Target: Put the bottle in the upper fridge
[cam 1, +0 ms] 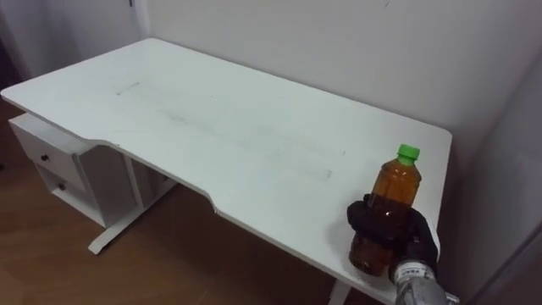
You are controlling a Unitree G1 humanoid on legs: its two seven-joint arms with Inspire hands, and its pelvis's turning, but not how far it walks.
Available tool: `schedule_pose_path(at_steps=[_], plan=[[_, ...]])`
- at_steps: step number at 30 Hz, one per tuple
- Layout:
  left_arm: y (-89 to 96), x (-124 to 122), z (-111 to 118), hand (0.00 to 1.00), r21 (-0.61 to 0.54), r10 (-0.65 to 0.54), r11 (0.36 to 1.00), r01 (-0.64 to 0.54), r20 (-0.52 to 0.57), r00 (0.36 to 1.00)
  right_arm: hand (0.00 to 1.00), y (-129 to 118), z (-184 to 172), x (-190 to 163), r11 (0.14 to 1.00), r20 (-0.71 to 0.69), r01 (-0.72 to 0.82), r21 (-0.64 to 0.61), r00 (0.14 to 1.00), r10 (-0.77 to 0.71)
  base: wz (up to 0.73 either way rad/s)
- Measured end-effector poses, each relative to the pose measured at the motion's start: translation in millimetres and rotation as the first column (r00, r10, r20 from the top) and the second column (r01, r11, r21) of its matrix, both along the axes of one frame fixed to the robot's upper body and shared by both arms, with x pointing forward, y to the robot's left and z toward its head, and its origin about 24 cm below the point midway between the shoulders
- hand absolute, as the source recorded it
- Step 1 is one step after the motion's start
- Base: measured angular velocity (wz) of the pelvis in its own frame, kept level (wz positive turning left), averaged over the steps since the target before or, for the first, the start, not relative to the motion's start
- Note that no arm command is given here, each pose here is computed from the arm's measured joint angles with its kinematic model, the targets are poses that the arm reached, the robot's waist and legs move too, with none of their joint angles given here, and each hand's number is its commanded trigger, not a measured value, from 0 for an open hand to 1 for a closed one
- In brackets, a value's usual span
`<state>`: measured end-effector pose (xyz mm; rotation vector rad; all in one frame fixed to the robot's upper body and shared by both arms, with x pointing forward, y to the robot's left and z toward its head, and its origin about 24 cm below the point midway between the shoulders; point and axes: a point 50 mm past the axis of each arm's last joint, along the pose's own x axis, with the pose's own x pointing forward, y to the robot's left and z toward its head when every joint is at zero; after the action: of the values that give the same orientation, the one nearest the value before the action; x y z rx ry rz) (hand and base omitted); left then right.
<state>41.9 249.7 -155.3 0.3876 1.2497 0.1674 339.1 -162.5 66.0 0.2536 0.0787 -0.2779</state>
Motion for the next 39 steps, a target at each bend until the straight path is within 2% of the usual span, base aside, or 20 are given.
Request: schedule_pose_path(at_steps=[13,20,24,27,34,39], plan=[[11.8,-33,1,0.00,0.024,0.145,0.989,-0.144,-0.043,0.988,1.00,-17,40,-17,0.994,0.206,-0.106,-0.039,0.972,0.112,-0.20],[11.8,-29,1,0.00,0.023,0.149,0.989,-0.148,-0.033,0.988,1.00,-9,70,-23,0.980,0.317,-0.165,-0.110,0.929,0.192,-0.12],[11.4,-28,1,0.00,0.022,0.147,0.989,-0.147,-0.021,0.989,1.00,-13,85,-26,0.967,0.373,-0.155,-0.202,0.901,0.222,0.00],[11.5,-35,0,0.00,0.025,0.157,0.988,-0.156,-0.045,0.987,1.00,-26,93,-26,0.968,0.398,-0.104,-0.228,0.897,0.191,0.00],[12.5,-43,-1,0.00,0.021,0.221,0.975,-0.220,-0.050,0.974,1.00,-60,121,-35,0.986,0.504,0.051,-0.161,0.863,0.038,-0.21],[12.5,-39,0,0.00,0.018,0.217,0.976,-0.217,-0.034,0.976,1.00,-65,125,-37,0.984,0.517,0.079,-0.160,0.856,0.015,-0.18]])
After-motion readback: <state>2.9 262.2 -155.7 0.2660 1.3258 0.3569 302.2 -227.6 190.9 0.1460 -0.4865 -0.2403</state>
